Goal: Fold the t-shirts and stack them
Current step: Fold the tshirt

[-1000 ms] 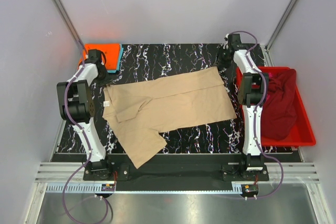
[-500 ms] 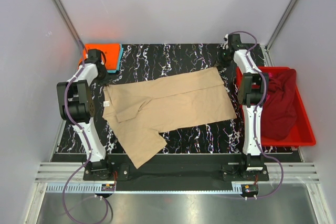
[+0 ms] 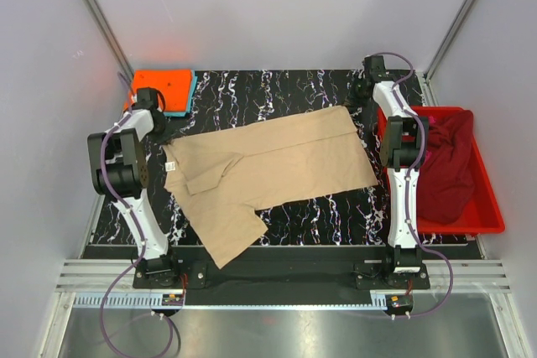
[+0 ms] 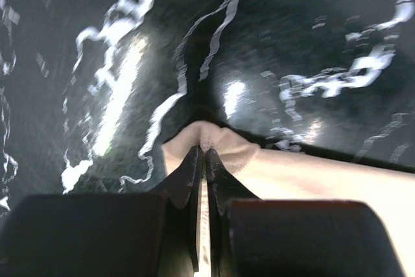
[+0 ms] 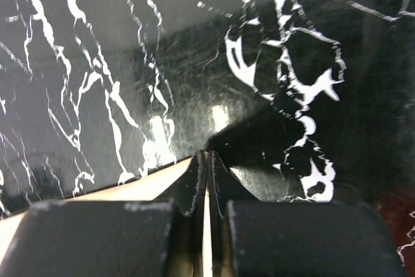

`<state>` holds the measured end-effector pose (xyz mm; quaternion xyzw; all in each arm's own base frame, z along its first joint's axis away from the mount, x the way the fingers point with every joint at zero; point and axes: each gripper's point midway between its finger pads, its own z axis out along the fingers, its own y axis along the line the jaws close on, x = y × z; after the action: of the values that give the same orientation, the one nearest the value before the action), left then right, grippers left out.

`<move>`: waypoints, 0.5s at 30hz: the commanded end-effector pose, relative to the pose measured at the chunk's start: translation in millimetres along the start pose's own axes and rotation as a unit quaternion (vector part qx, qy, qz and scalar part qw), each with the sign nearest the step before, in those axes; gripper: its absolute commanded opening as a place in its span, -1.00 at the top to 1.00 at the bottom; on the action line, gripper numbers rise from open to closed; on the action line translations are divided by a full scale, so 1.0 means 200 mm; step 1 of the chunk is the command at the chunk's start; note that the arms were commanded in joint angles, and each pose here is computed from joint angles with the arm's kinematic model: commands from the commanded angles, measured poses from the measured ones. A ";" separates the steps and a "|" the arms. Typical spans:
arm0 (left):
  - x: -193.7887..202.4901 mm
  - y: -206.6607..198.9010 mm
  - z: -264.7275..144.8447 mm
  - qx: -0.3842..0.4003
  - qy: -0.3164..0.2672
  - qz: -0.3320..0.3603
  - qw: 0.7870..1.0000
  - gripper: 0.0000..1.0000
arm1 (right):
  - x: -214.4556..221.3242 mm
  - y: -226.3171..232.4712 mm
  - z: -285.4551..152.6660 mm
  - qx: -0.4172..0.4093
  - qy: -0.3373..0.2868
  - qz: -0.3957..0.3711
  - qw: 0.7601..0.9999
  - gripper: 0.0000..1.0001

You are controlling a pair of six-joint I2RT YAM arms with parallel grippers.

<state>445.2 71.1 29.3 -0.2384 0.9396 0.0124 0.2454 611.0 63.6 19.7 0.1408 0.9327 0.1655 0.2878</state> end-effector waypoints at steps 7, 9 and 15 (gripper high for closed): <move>-0.17 0.13 -0.03 -0.002 -0.089 -0.095 0.992 1.00 | -0.17 -0.09 -0.08 0.061 -0.070 0.021 0.995 1.00; -0.20 0.10 -0.04 0.012 -0.094 -0.098 0.991 1.00 | -0.18 -0.08 -0.08 0.054 -0.072 0.020 0.996 1.00; -0.27 0.02 -0.05 0.043 -0.089 -0.091 0.991 0.98 | -0.16 -0.04 -0.06 0.037 -0.054 0.021 0.998 1.00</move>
<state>452.4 87.0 30.8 -0.3114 0.9055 -0.0178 0.2877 617.3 57.3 21.9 0.1704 0.9257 0.1505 0.3025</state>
